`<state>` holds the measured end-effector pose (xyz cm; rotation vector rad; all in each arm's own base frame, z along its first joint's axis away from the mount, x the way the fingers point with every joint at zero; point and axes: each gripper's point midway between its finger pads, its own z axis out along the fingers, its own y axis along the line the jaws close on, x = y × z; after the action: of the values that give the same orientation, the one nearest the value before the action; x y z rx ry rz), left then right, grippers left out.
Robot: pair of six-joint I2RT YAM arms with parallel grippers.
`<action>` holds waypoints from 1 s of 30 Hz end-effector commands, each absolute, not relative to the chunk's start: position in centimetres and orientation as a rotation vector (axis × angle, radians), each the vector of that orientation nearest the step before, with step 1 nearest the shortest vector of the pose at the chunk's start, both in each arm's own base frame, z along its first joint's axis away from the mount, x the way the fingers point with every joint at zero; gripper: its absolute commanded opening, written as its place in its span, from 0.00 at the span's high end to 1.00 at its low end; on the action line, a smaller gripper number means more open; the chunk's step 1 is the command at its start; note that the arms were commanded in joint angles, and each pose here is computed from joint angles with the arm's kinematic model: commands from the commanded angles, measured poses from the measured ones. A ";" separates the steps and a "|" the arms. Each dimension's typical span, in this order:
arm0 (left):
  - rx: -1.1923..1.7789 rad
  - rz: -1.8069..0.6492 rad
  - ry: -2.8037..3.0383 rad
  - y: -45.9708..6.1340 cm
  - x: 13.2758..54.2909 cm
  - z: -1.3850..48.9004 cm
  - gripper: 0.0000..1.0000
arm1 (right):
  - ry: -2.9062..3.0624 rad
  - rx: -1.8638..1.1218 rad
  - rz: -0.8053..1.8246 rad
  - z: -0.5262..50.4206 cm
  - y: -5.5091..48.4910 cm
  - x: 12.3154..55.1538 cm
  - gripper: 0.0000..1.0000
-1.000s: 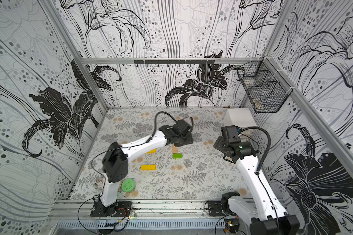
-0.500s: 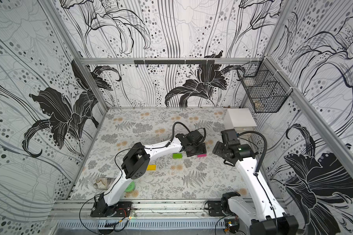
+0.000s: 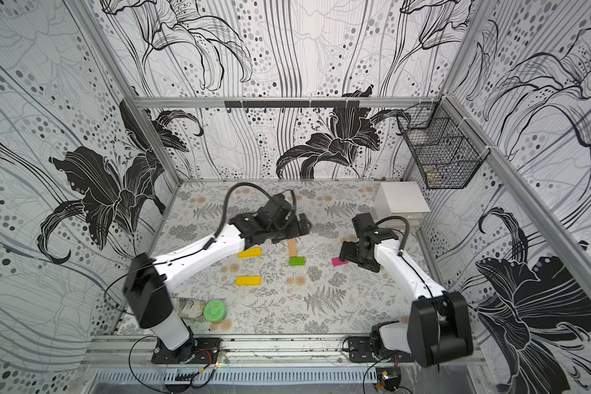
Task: Assemble the letter h with building blocks
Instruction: Assemble the building block at the center of the board.
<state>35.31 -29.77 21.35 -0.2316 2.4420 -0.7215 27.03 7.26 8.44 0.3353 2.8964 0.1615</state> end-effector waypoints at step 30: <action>-0.513 -0.563 2.442 -16.6 32.9 16.0 0.04 | 3.040 -0.056 0.034 1.8 11.8 30.5 0.31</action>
<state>32.53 -16.50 16.14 -0.5047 2.4565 -0.5442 30.99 11.19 1.93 -0.0383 3.0177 0.0426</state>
